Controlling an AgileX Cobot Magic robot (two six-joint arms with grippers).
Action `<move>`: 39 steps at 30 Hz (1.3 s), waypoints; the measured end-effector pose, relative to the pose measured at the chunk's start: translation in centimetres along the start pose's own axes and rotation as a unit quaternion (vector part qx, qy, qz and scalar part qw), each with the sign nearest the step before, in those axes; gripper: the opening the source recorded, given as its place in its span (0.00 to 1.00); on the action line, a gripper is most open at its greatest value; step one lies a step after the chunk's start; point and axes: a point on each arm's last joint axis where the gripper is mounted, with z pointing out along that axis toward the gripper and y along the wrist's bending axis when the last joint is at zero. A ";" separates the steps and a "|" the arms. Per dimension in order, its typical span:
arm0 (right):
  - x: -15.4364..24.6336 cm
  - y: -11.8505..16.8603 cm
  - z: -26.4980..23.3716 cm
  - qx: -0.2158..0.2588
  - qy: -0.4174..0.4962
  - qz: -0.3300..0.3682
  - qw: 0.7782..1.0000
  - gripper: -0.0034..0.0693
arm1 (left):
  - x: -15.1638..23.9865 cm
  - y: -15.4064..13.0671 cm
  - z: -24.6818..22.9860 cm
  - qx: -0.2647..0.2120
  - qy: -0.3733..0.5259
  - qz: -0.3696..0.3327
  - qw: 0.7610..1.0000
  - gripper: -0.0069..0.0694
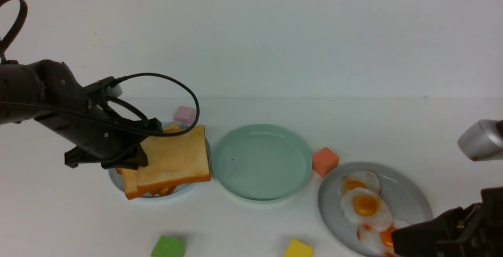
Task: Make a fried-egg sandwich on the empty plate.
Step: Use the left arm to grab a slice of bread, then use the left arm to put a slice of bread into the empty plate in the middle
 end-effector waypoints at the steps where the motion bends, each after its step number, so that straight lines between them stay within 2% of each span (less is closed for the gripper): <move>1: 0.0 0.0 0.0 0.000 0.000 0.000 1.000 0.38 | 0.0 0.0 0.0 0.000 0.000 0.001 1.000 0.27; 6: 0.0 0.0 0.0 0.000 0.000 0.000 1.000 0.38 | 0.0 0.1 0.2 -0.002 0.003 0.000 1.000 0.39; 10: 0.0 0.0 0.0 -0.001 0.000 0.001 1.000 0.38 | 0.0 0.1 0.8 -0.002 0.009 -0.006 1.000 0.42; 15: 0.0 0.0 0.0 -0.001 0.002 0.001 1.000 0.38 | 0.0 0.1 1.3 0.004 0.011 -0.013 1.000 0.34; 18: 0.2 0.0 0.0 -0.002 0.010 0.001 1.000 0.38 | -0.1 0.0 1.2 0.008 0.010 -0.016 1.000 0.16; 20: 0.2 0.0 0.0 -0.003 0.012 0.001 1.000 0.38 | -0.1 0.0 1.2 0.009 0.010 -0.016 1.000 0.09; 32: 0.4 0.2 0.0 -0.011 0.022 0.008 1.000 0.38 | -0.2 -0.7 -1.0 0.028 -0.009 0.013 0.999 0.08; 37: 0.4 0.3 0.0 -0.014 0.022 0.011 1.000 0.38 | 0.1 -2.5 -1.8 0.072 -0.019 0.050 0.996 0.08; 39: 0.4 0.3 0.0 -0.014 0.021 0.011 1.000 0.38 | 0.7 -4.0 -1.7 0.104 -0.020 0.076 0.991 0.08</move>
